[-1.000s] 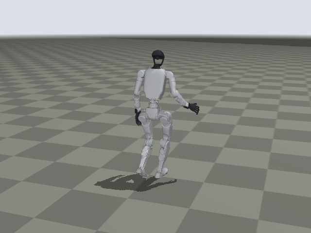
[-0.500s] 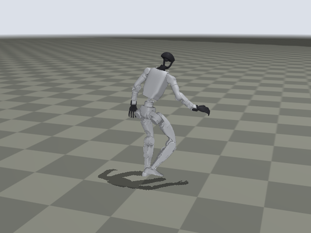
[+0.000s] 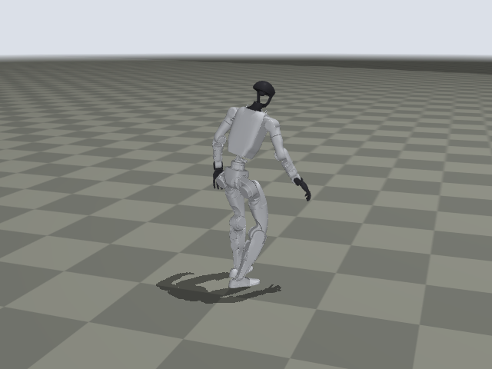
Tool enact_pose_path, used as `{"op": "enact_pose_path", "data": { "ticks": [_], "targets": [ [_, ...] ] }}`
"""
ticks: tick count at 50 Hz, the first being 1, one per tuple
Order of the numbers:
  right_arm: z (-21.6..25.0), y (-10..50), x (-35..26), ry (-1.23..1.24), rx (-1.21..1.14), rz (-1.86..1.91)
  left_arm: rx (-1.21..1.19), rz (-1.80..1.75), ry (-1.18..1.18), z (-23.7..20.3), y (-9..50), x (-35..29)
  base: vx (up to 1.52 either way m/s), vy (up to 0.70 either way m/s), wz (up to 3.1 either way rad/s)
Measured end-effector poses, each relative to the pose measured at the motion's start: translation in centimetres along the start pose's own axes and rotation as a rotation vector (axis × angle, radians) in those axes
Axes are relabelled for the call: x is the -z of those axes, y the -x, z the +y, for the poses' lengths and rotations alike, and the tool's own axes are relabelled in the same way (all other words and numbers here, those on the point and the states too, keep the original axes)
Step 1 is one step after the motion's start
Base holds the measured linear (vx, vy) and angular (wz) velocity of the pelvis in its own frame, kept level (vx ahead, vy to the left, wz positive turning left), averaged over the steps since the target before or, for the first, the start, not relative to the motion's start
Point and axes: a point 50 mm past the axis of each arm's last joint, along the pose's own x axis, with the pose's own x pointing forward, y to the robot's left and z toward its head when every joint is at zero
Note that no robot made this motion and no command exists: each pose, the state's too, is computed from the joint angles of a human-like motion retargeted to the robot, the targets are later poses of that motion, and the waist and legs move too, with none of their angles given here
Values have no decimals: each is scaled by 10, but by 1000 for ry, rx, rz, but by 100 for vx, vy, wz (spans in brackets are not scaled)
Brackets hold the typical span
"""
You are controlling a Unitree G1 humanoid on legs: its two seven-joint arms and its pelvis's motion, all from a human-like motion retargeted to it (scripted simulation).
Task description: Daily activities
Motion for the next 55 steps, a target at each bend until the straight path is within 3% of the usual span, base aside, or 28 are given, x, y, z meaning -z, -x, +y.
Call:
{"op": "enact_pose_path", "data": {
  "ticks": [7, 14, 21, 30, 36, 43, 46, 49, 55],
  "targets": [
    [4, 6, 4, -100, -31, -8, 33, 58, -6, 0, 1, 12, -23, -10, 39],
    [-68, 26, 1, -236, 342, -147, -35, 159, 43, 11, 16, 46, -27, -3, 0],
    [-127, 75, -33, -514, 712, -404, -156, 130, 158, 21, 12, 36, -28, 4, -22],
    [-156, 127, -101, -783, 899, -823, -318, -16, 165, 53, 2, -7, -29, 3, -14],
    [-129, 106, -96, -699, 828, -695, -383, -103, 207, 64, 5, -21, -15, -2, -18],
    [-19, 44, -29, -346, 405, -207, -353, -81, 168, 50, 7, -8, -4, -5, -24],
    [6, 40, -15, -254, 298, -132, -324, -17, 155, 42, 10, 10, 0, 0, 0],
    [-13, 42, -31, -286, 369, -232, -289, 74, 159, 36, 17, 35, 0, 0, 0],
    [-116, 96, -100, -418, 748, -715, -182, 195, 179, 22, 34, 75, 0, 0, 0]
  ]
}}
